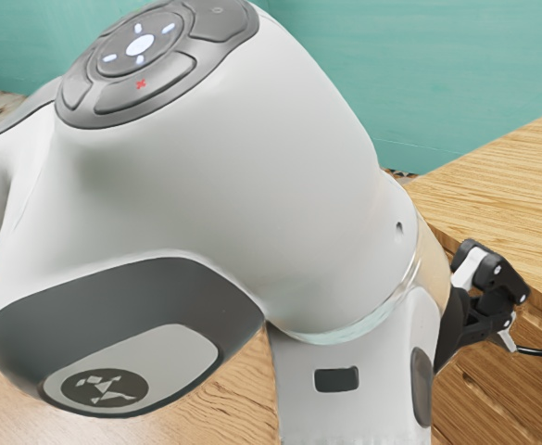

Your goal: Pull the drawer handle with one arm to open the drawer

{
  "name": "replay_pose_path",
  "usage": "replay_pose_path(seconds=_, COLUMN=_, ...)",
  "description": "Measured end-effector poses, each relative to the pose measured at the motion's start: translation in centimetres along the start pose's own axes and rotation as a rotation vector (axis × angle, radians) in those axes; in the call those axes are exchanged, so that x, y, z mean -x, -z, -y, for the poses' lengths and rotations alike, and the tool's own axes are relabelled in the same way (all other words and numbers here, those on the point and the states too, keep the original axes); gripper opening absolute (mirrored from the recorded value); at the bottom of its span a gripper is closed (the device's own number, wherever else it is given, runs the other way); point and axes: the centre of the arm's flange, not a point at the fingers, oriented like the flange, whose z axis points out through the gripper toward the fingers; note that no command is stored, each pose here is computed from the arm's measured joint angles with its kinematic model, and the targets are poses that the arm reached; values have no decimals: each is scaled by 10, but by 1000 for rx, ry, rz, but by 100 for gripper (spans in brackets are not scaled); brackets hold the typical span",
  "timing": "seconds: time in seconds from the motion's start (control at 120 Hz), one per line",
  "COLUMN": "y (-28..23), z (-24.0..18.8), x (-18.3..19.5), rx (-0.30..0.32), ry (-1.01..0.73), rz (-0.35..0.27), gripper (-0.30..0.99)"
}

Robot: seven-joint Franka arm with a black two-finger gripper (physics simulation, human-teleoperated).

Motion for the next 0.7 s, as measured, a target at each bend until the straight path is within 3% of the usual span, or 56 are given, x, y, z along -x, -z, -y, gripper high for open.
replay_pose_path(seconds=0.7, y=-26, z=8, x=15, rx=-13, ry=21, rz=4, gripper=69)
